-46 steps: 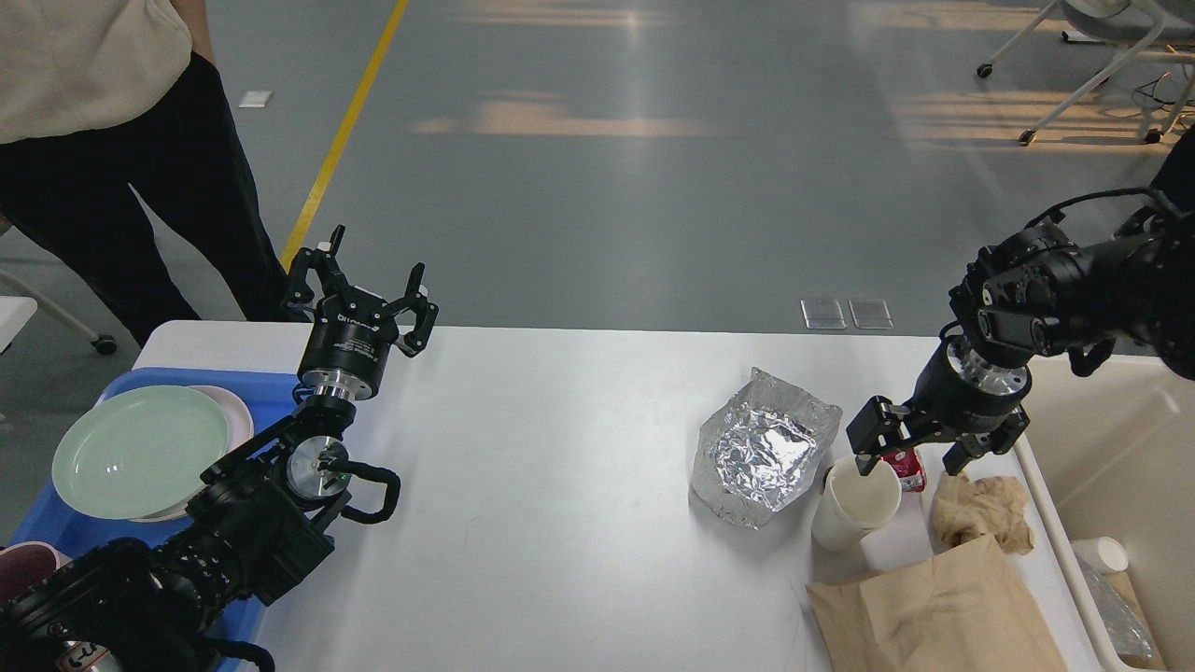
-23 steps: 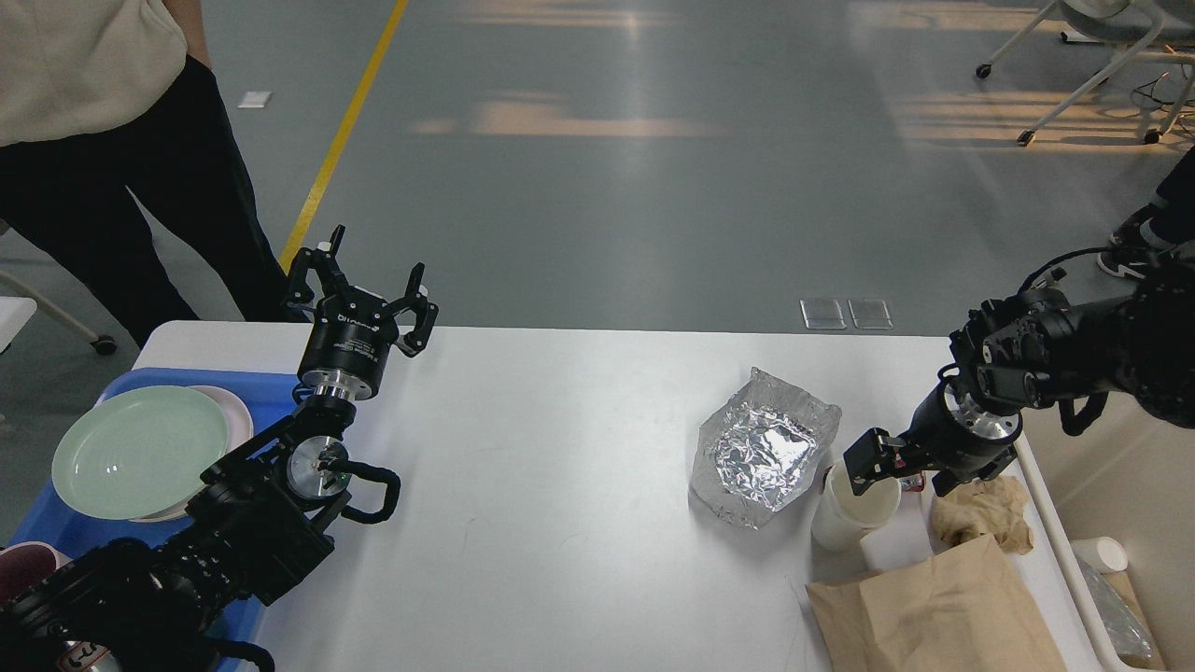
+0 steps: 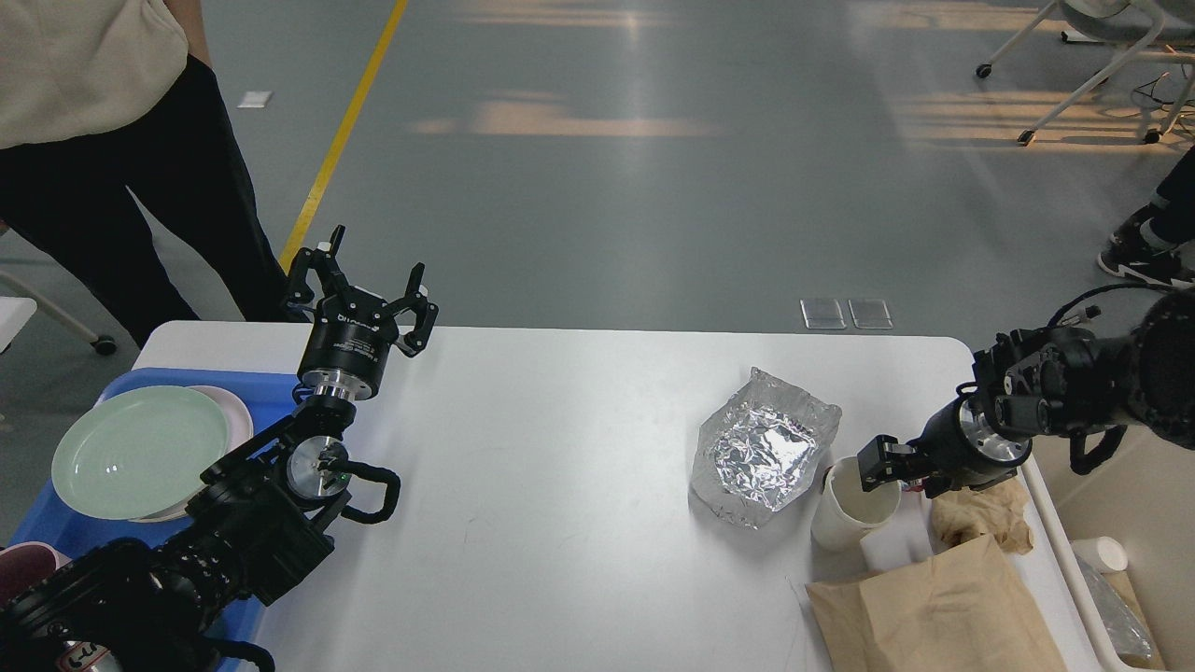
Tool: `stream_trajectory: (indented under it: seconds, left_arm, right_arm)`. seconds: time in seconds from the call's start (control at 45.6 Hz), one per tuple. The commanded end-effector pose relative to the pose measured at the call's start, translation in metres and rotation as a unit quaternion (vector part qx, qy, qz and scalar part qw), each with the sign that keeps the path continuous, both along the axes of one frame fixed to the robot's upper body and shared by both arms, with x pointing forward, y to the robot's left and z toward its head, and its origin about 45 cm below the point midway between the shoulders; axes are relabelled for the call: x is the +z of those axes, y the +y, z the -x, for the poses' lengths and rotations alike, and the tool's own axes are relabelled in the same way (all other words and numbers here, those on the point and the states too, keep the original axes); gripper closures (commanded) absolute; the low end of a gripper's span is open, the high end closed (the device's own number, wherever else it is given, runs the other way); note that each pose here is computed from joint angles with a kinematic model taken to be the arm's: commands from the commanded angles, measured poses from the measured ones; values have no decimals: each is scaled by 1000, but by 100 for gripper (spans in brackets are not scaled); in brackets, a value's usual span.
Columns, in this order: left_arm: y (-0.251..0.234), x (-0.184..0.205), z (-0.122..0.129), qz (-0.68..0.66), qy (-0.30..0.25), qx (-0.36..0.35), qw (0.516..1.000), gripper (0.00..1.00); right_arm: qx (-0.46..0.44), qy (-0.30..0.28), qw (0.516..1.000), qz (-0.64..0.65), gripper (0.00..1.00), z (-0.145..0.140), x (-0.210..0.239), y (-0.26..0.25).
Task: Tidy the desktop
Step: 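Close the right gripper on the white paper cup's rim, then lift the paper cup with the right gripper and carry it toward the bin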
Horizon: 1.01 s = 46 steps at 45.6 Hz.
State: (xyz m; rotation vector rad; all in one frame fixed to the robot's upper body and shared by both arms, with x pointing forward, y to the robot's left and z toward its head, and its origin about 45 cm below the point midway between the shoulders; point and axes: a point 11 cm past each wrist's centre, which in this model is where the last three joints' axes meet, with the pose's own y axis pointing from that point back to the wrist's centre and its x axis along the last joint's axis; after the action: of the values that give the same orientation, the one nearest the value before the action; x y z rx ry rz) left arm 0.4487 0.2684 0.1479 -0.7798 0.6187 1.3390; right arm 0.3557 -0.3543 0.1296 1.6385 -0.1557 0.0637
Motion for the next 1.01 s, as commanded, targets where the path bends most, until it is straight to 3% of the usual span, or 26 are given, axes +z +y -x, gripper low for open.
stream_trajectory:
  seconds: [0.0,0.153,0.723,0.986]
  left_arm:
    - [0,0,0,0,0,0,1000,4]
    - [0,0,0,0,0,0,1000,4]
    - [0,0,0,0,0,0,1000,4]
    - [0,0,0,0,0,0,1000,4]
  right_arm:
    - [-1,3,1000,13,76,2,1,-7]
    - [-5,9,1000,23,100,3,3,-13]
    - [-56,67,996,10,100,-5,53,-22]
    - [-90,75,993,-21,100,-22,117,-19]
